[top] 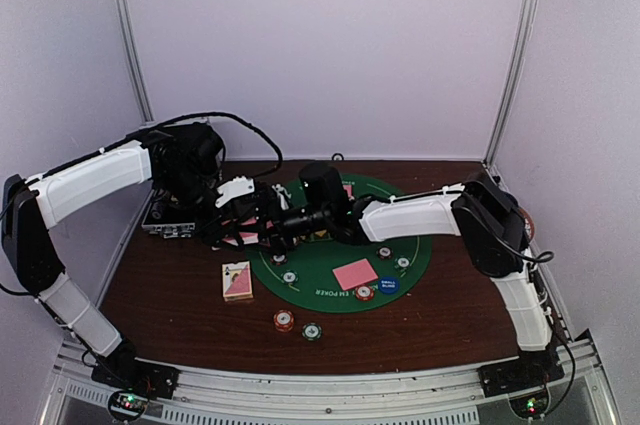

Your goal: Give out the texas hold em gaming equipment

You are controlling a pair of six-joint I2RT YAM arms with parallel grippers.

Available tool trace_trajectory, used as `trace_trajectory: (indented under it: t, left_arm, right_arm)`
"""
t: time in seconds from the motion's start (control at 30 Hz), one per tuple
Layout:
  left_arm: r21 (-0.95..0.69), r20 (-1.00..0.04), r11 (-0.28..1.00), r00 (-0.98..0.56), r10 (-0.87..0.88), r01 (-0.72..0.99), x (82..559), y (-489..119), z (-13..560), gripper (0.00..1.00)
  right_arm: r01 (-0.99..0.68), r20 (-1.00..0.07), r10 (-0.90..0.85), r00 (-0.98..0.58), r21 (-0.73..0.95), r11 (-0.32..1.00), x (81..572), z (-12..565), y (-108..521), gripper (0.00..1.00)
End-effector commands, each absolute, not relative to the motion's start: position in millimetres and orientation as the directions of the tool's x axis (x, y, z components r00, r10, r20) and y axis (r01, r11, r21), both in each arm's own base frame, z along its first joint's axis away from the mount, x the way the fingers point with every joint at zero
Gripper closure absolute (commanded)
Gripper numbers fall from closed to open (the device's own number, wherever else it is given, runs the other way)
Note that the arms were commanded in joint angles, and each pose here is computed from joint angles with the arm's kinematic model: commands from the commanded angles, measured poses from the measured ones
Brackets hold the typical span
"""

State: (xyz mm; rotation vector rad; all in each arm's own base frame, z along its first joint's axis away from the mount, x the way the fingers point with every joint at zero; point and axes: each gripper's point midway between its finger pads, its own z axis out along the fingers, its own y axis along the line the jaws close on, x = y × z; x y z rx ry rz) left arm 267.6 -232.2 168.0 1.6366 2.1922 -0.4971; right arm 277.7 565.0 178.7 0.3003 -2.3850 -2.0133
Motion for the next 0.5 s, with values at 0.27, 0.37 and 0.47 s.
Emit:
trace_trajectory:
  t: [0.27, 0.37, 0.47]
  left_arm:
    - [-0.045, -0.527, 0.263, -0.246, 0.814, 0.964, 273.5, -237.9, 180.7, 0.88]
    - [-0.046, -0.525, 0.263, -0.248, 0.814, 0.964, 273.2, -237.5, 180.1, 0.88]
    - [-0.045, -0.525, 0.262, -0.246, 0.815, 0.964, 273.0, -237.4, 180.2, 0.88]
  right_arm:
    - [-0.141, -0.119, -0.125, -0.985, 0.973, 0.185, 290.3, 170.4, 532.8, 0.48]
    - [-0.154, -0.131, -0.123, -0.984, 0.969, 0.193, 292.4, 173.5, 527.7, 0.52]
    - [-0.162, -0.141, -0.12, -0.983, 0.969, 0.189, 294.1, 179.1, 523.4, 0.56]
